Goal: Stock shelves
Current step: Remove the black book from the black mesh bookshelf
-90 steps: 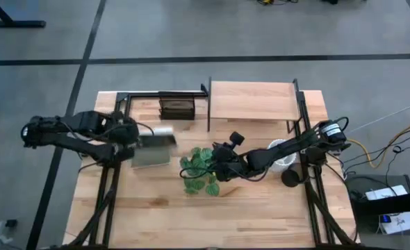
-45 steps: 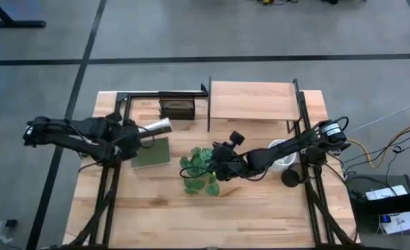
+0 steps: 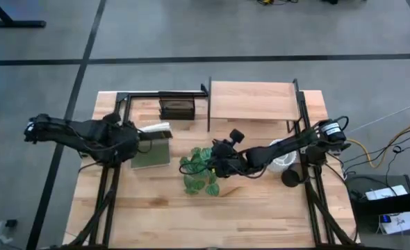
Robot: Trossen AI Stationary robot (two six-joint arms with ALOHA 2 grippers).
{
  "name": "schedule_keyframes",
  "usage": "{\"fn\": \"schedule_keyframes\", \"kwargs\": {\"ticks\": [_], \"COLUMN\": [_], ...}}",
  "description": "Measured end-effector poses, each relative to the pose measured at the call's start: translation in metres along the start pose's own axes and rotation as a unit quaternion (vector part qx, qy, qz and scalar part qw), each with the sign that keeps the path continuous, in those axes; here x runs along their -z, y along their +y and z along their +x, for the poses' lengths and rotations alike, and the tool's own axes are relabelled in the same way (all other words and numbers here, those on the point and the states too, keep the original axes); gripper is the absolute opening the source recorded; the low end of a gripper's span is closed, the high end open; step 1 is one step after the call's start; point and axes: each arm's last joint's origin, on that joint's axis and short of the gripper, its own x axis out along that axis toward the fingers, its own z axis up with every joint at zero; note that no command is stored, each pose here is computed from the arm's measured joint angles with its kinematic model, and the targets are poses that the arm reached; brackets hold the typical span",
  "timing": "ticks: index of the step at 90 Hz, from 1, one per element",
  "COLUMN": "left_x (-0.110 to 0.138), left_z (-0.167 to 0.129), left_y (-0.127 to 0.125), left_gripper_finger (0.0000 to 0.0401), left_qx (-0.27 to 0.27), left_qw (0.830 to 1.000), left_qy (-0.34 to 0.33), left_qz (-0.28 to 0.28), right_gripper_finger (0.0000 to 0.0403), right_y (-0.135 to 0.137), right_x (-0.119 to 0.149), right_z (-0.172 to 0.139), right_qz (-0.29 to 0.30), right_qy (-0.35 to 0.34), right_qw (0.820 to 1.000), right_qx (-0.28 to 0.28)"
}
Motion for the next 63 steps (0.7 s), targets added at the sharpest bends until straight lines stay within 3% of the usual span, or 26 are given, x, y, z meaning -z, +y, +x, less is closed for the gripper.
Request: {"fn": "schedule_keyframes", "kwargs": {"ticks": [12,37,63], "left_x": [0.000,0.003,0.005], "left_z": [-0.003,-0.001,0.005], "left_y": [-0.004,-0.036,-0.069], "left_gripper_finger": [0.0037,0.0037,0.0037], "left_qx": [0.004,0.019,-0.022], "left_qw": [1.000,0.999,0.997], "left_qy": [-0.010,0.008,0.020], "left_qz": [0.014,0.039,0.066], "right_gripper_finger": [0.0014,0.0014,0.0014], "right_y": [-0.003,-0.005,-0.006], "right_x": [-0.001,-0.001,-0.002], "right_z": [0.003,0.007,0.008], "right_qz": [0.002,0.000,0.003], "right_qy": [0.002,0.005,0.005], "right_qw": [1.000,1.000,1.000], "right_qx": [0.005,0.010,0.012]}}
